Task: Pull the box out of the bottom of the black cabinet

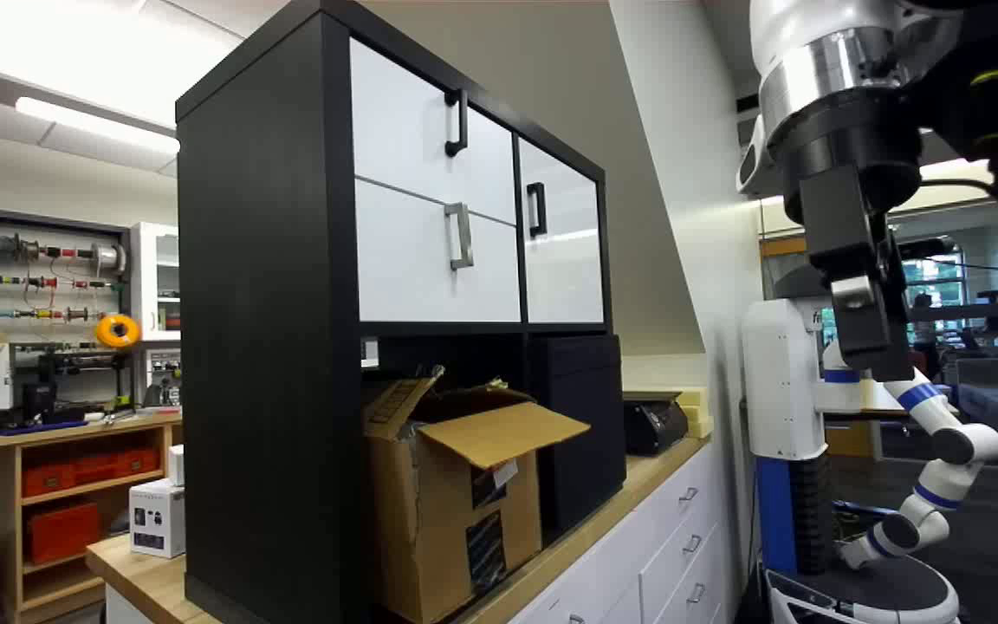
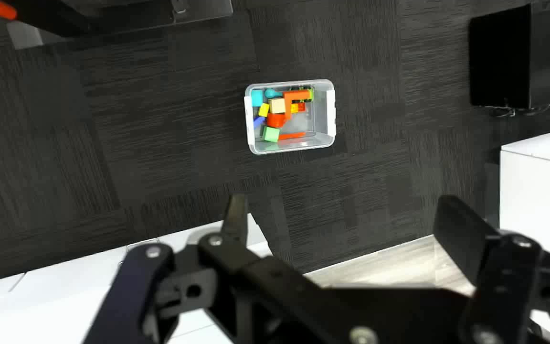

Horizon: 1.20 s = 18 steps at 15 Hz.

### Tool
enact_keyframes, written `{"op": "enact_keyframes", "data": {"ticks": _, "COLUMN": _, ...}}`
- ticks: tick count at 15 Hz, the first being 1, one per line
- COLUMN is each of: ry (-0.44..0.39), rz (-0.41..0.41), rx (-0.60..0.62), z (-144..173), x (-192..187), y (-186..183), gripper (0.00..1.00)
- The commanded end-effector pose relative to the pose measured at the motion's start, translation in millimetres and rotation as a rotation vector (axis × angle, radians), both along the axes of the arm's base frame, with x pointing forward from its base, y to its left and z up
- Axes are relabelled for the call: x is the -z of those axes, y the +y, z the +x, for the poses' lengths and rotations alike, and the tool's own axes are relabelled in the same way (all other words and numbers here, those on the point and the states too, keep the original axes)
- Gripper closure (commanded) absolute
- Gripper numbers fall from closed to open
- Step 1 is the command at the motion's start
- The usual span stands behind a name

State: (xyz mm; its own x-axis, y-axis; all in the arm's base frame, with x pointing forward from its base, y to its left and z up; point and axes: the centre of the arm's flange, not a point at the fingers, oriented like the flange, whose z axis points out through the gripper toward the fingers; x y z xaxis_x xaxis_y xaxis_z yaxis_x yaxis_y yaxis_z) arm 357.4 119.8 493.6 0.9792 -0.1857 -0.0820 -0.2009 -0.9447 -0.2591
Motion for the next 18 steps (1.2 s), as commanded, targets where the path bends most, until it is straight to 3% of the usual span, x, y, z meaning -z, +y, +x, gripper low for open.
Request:
{"op": "enact_keyframes", "data": {"ticks": 1, "ry": 0.000, "rz": 0.000, "rx": 0.000, "z": 0.0, "x": 0.0, "y": 0.0, "gripper": 0.00}}
{"op": "enact_keyframes", "data": {"ticks": 10, "ry": -0.008, "rz": -0.011, "rx": 0.005, "z": 4.7, "x": 2.2, "y": -2.0, "gripper": 0.00}}
{"op": "enact_keyframes", "data": {"ticks": 18, "ry": -0.111, "rz": -0.034, "rx": -0.003, "z": 51.3, "x": 18.5, "y": -19.8, "gripper": 0.00}}
